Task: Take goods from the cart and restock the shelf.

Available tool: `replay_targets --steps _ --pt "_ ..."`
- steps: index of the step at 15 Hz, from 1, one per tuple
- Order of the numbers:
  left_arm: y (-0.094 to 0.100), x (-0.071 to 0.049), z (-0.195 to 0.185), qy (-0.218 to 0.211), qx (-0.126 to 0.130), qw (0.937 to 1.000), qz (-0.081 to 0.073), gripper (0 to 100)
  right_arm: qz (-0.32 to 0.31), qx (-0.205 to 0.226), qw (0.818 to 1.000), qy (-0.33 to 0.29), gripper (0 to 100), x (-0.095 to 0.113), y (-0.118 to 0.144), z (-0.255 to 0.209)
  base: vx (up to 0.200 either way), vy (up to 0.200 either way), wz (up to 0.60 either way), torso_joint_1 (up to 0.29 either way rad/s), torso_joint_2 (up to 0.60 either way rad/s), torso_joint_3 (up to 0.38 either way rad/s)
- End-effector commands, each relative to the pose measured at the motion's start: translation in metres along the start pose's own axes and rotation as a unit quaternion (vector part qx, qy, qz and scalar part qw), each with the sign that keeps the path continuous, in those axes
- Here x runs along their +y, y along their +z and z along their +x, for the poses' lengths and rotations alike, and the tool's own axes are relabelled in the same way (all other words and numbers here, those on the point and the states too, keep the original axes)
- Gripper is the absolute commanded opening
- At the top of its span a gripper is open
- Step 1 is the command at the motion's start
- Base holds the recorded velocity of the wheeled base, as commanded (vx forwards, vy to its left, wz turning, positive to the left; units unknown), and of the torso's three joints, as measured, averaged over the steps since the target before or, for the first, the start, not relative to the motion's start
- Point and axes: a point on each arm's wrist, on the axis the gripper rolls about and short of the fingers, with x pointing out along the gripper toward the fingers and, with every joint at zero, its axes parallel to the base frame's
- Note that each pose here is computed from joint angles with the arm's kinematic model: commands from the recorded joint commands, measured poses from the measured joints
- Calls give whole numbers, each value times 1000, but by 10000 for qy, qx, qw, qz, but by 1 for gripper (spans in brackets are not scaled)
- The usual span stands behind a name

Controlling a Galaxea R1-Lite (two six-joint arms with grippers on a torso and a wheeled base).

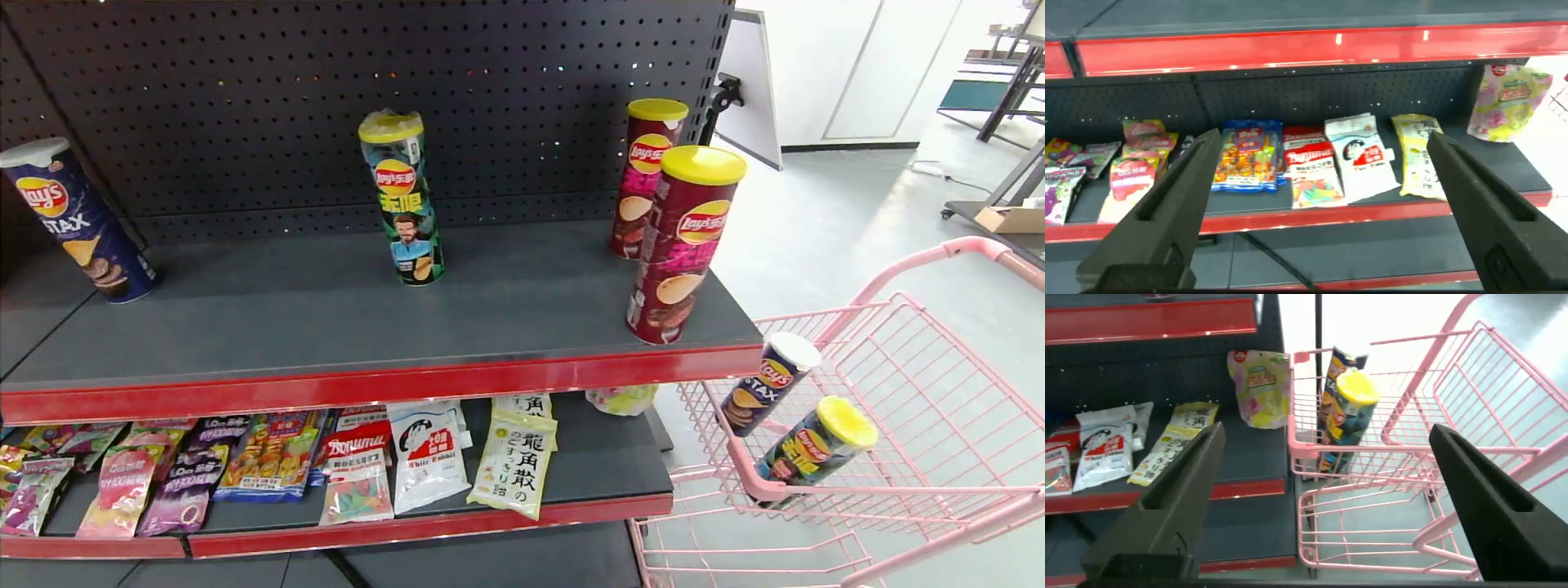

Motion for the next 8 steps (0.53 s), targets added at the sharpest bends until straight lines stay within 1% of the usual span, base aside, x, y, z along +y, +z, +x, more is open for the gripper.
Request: replay_targets --steps 1,8 --pt "0 0 0 0 5 10000 -4 100 -2 -1 10000 0 100 0 0 0 0 0 -600 -2 2 7" --pt "0 0 0 0 5 10000 3 100 6 -1 10000 0 100 0 0 0 0 0 -600 2 2 2"
